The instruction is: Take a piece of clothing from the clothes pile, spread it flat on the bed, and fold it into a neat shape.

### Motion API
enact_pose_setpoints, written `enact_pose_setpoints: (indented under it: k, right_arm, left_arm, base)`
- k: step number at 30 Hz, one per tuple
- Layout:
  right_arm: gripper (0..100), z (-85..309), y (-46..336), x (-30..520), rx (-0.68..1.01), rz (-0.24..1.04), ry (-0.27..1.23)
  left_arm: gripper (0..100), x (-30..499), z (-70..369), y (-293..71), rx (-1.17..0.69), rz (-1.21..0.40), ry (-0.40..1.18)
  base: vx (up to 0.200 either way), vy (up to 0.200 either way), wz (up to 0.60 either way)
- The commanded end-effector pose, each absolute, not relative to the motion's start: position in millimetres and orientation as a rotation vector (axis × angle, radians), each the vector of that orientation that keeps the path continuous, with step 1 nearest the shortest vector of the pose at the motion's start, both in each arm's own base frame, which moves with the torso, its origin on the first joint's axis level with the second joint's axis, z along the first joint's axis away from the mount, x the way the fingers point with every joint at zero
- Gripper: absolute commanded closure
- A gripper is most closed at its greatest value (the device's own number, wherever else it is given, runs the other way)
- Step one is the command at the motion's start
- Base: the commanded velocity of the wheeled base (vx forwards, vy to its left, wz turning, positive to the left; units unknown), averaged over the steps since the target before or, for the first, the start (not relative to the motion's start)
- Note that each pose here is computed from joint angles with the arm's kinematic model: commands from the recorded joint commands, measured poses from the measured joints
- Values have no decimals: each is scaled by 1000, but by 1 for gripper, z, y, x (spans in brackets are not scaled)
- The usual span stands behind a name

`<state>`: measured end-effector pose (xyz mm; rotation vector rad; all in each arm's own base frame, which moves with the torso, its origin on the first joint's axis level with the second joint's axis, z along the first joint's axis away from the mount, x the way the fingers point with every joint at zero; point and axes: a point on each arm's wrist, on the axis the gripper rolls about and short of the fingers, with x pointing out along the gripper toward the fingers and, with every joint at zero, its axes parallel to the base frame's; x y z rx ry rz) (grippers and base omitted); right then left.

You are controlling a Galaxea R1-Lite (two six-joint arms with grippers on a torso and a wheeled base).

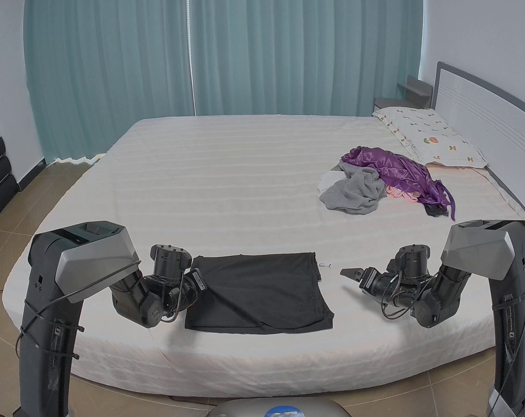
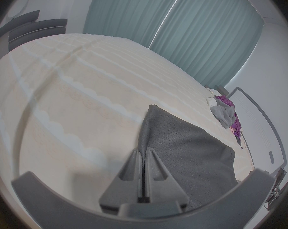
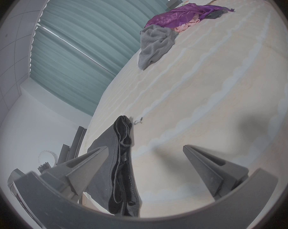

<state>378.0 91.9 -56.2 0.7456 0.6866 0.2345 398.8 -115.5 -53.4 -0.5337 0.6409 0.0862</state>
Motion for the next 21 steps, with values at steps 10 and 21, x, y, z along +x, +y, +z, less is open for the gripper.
enact_pose_setpoints:
  k: [10, 21]
  right_arm:
    - [0, -57, 92, 378, 746, 234, 688]
    - [0, -57, 92, 378, 744, 234, 689]
  left_arm:
    - [100, 398, -55, -115, -536, 92, 644]
    - [100, 397, -54, -114, -533, 114, 636]
  base:
    - [0, 200, 0]
    - [0, 200, 0]
